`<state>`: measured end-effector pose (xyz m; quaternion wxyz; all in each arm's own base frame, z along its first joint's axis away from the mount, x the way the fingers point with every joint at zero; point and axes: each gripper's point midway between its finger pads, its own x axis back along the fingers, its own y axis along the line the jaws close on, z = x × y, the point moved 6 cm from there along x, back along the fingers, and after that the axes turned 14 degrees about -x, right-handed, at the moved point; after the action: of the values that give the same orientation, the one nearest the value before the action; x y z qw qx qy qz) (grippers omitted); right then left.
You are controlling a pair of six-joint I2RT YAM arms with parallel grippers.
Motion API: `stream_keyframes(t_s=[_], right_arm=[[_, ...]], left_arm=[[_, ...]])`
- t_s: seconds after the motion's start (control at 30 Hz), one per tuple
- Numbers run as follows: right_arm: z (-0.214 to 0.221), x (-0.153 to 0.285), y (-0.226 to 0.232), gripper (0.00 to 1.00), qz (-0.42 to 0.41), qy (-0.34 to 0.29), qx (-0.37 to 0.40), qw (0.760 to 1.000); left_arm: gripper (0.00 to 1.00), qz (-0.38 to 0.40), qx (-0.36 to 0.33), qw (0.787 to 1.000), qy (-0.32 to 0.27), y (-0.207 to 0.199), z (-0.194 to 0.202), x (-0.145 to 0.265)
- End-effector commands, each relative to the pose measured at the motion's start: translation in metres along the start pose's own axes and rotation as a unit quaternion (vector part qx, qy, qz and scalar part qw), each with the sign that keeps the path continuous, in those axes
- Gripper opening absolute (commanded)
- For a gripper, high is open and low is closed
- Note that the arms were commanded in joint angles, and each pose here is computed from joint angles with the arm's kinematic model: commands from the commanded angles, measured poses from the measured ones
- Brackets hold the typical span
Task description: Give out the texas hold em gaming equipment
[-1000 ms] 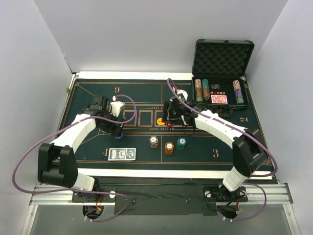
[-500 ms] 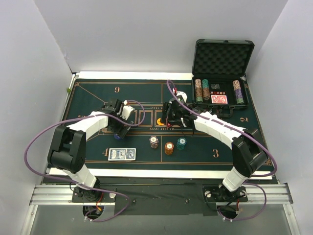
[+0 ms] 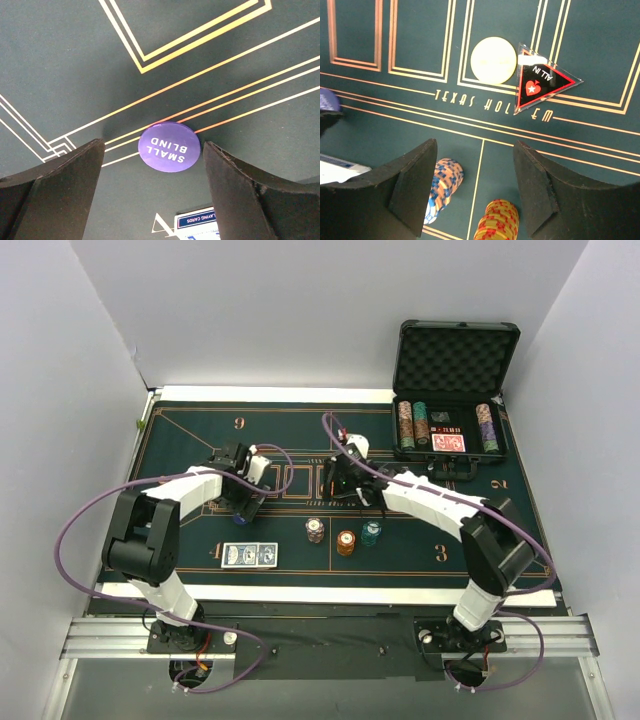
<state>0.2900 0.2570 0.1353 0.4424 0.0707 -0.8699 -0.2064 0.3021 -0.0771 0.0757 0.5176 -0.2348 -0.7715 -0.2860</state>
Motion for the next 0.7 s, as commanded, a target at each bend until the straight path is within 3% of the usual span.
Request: stream_keyframes(t_s=[0.0,0.33,0.5,0.67], right_arm=[[0.01,-0.012,0.0,0.56,0.051,0.0,0.039,0.998],[0.017,-0.046,0.003,0.5,0.09,0.012,0.04,0.995],[0.01,-0.065,0.004,0.47,0.112,0.012,0.034,0.993],[0.008,-0.08,-0.003,0.38,0.158,0.03,0.039,0.986]], left_arm=[[0.89,-0.037,0.035,0.999,0.003,0.026,0.008,-0.005],[0.88,-0.032,0.081,0.996,-0.014,0.047,0.025,0.014],[0.95,-0.008,0.091,0.994,-0.061,0.043,0.01,0.044],[0.95,0.012,0.11,0.986,-0.122,0.049,-0.007,0.091]])
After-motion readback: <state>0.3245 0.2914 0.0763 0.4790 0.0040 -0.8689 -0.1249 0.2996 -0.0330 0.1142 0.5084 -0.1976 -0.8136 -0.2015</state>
